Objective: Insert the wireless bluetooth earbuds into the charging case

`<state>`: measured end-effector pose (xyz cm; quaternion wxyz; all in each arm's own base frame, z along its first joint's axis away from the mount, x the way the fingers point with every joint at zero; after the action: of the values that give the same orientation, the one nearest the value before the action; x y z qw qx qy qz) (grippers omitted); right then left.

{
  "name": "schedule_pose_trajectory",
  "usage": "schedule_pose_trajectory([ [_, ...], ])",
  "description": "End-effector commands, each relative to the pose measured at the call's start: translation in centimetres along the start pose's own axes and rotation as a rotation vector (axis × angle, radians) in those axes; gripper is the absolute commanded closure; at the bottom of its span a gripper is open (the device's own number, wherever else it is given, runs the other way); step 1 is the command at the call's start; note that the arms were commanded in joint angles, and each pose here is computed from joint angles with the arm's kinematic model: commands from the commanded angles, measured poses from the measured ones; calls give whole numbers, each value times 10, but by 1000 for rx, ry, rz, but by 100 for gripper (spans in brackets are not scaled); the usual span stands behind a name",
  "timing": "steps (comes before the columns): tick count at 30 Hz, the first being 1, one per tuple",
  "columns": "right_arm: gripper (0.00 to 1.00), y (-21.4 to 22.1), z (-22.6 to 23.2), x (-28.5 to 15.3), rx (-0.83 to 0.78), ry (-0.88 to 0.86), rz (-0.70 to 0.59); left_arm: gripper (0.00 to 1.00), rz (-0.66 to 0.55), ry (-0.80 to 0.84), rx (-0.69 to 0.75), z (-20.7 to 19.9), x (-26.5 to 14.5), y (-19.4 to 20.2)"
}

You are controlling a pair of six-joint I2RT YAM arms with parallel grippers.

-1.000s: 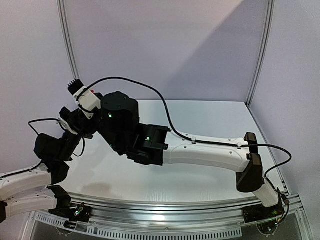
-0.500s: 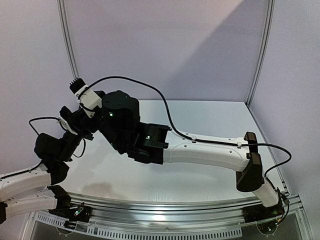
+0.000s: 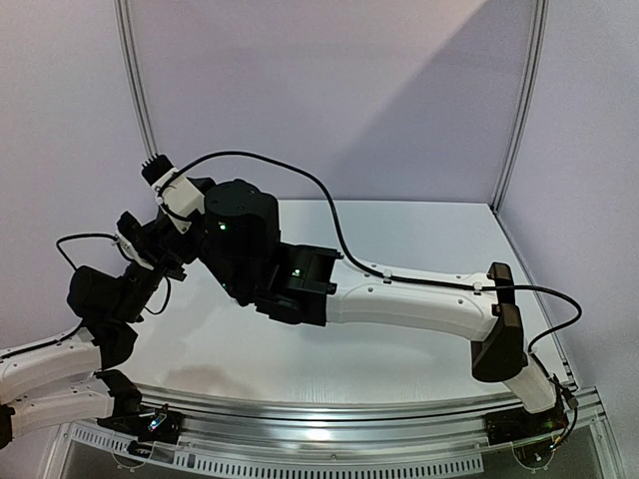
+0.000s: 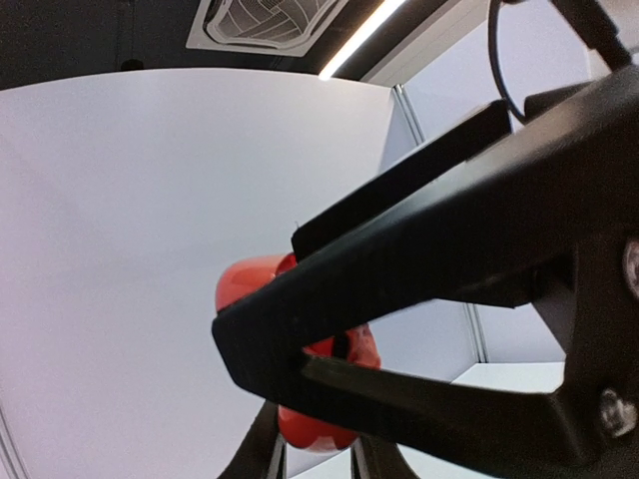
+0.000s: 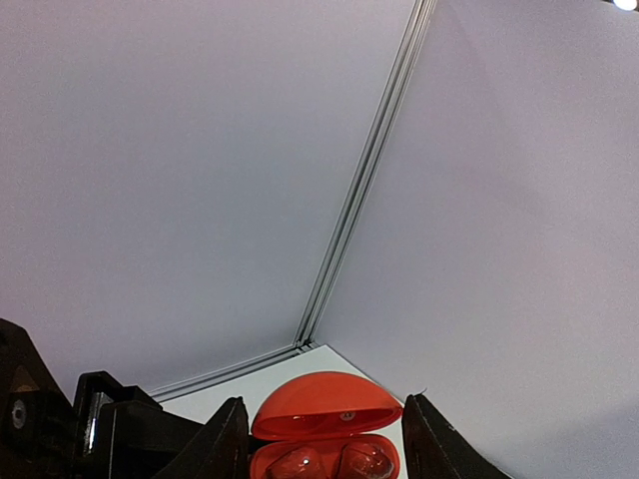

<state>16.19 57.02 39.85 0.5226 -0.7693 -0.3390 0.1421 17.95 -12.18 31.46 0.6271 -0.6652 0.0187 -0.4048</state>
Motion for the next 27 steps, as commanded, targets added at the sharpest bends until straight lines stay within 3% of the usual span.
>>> schedule_pose_trajectory([
  [1,47,4,-3,5,7,14,10,100,2,3,-4,1,0,-1],
  [27,38,-8,-7,2,27,-14,-18,100,30,3,-49,3,1,3],
])
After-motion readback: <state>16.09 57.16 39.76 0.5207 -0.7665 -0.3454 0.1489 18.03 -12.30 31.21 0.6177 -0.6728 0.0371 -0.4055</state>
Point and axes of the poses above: each gripper's point midway between its finger pads, its own x axis out along the fingers, its own z axis along the line the jaws close on, y = z × x, the point moved 8 cm from there along -x, back along the fingers, and after that the axes turned 9 degrees about -x, right-handed, at the moved point
